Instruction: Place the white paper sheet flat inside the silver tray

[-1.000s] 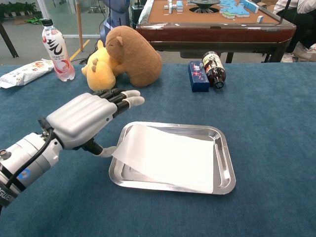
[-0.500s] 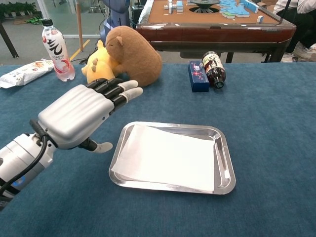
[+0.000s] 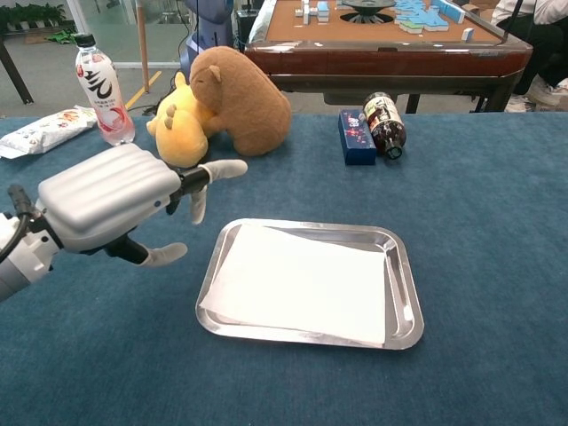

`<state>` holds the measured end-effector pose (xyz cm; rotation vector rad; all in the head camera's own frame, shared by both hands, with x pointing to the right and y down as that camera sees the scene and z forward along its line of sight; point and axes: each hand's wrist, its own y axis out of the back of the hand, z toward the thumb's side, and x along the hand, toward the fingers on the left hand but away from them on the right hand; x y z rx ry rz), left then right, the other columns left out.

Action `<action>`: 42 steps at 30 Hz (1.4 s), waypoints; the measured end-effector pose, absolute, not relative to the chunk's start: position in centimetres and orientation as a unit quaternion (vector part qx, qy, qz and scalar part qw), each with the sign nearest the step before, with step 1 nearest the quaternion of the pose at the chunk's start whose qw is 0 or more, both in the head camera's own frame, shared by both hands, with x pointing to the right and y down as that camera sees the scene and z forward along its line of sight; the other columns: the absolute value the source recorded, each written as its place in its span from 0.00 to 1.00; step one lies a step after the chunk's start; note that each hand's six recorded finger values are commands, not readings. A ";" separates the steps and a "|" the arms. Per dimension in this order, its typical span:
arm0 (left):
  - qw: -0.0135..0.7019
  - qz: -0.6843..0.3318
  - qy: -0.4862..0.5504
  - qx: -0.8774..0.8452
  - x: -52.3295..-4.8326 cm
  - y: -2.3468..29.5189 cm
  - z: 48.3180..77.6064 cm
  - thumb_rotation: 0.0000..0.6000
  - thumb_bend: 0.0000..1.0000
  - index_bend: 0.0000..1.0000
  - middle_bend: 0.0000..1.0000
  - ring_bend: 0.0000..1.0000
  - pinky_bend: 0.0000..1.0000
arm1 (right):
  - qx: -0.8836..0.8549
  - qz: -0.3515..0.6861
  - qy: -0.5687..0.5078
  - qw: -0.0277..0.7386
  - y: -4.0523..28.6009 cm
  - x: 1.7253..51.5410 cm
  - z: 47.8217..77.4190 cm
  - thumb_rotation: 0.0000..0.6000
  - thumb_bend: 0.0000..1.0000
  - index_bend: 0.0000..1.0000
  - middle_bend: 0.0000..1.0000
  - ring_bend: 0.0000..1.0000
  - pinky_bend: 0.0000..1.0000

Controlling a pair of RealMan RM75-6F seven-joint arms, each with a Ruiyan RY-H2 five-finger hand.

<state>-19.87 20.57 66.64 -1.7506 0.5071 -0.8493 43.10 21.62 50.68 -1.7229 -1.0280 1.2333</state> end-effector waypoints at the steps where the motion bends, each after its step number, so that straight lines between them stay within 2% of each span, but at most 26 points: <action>1: 0.528 -0.353 0.206 -0.744 -19.9 20.6 66.6 1.00 0.36 0.11 0.76 0.70 0.87 | -0.676 0.484 -0.403 0.383 21.6 43.1 50.7 1.00 0.06 0.50 0.43 0.34 0.47; 3: 0.505 -0.348 0.189 -0.767 -19.9 20.8 66.6 1.00 0.40 0.12 0.84 0.76 0.90 | -0.676 0.485 -0.402 0.383 21.6 43.1 50.8 1.00 0.07 0.50 0.43 0.34 0.47; 6: 0.475 -0.342 0.164 -0.794 -19.8 21.1 66.2 1.00 0.46 0.13 0.91 0.80 0.92 | -0.676 0.485 -0.401 0.383 21.6 43.0 50.8 1.00 0.06 0.50 0.43 0.34 0.47; 11: 0.438 -0.340 0.138 -0.821 -19.5 21.9 66.1 1.00 0.61 0.16 0.97 0.83 0.93 | -0.676 0.482 -0.403 0.384 21.7 43.0 50.6 1.00 0.06 0.50 0.43 0.34 0.47; 14: 0.424 -0.343 0.122 -0.829 -19.4 22.2 66.1 1.00 0.66 0.17 0.97 0.84 0.93 | -0.677 0.479 -0.405 0.386 21.7 43.0 50.4 1.00 0.06 0.50 0.43 0.34 0.47; 26: 0.432 -0.343 0.078 -0.831 -18.9 23.5 67.0 1.00 0.67 0.23 0.99 0.84 0.93 | -0.673 0.472 -0.414 0.391 21.8 43.2 49.8 1.00 0.06 0.50 0.43 0.34 0.47; 42: 0.423 -0.346 0.073 -0.834 -18.9 24.0 67.9 1.00 0.67 0.22 0.99 0.84 0.93 | -0.669 0.464 -0.423 0.397 21.8 43.3 49.3 1.00 0.06 0.53 0.43 0.34 0.47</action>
